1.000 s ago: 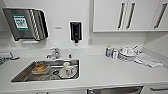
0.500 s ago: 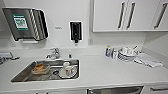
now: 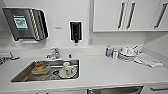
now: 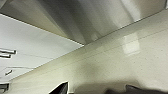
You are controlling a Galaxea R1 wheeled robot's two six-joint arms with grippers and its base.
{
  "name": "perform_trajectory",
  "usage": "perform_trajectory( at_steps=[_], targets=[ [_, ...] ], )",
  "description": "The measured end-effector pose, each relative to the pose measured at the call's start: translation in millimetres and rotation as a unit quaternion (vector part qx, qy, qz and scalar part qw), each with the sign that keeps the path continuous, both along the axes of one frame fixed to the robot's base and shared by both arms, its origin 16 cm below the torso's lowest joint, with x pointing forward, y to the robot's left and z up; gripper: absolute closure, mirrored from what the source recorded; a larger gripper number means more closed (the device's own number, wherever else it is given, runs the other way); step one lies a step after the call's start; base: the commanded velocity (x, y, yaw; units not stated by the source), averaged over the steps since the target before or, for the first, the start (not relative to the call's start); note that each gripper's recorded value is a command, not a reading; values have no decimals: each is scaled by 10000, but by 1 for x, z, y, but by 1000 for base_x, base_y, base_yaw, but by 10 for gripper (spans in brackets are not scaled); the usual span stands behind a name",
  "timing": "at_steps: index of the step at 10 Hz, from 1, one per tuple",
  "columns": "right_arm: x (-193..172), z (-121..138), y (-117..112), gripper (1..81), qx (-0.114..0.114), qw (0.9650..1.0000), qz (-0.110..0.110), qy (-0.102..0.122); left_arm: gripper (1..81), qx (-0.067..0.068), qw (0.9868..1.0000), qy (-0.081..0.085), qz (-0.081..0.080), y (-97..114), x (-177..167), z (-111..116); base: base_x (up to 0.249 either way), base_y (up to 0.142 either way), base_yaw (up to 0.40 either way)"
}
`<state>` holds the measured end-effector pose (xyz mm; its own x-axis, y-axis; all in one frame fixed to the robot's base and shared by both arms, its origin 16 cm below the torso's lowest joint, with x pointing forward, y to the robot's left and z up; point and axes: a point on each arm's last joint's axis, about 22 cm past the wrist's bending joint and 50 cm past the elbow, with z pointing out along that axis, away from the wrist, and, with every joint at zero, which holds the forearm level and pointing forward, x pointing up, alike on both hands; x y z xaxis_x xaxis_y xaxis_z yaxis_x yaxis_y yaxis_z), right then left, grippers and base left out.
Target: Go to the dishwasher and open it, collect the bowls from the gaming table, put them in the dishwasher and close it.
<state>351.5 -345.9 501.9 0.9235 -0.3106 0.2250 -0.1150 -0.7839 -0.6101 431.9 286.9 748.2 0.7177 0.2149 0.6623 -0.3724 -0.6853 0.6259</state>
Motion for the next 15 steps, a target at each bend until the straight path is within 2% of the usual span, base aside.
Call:
perform_trajectory(
  at_steps=[4, 6, 11, 15],
  targets=[
    [27, 38, 7, 10, 174, 9998, 113, 49, 10, -14, 10000, -10, -27, -3, 1, -2, 0, 0, 0],
    [42, 63, 7, 10, 238, 9996, 144, 11, 10, 44, 10000, -12, 6, 2, 3, -5, 0, 0, 0],
    [89, 116, 15, 10, 356, 9991, 244, -31, 10, 55, 10000, -14, 10, 3, 4, -6, 0, 0, 0],
    [118, 132, 30, 10, 401, 9985, 283, 239, 10, 55, 10000, -11, 9, 3, 4, -8, 0, 0, 0]
  ],
)
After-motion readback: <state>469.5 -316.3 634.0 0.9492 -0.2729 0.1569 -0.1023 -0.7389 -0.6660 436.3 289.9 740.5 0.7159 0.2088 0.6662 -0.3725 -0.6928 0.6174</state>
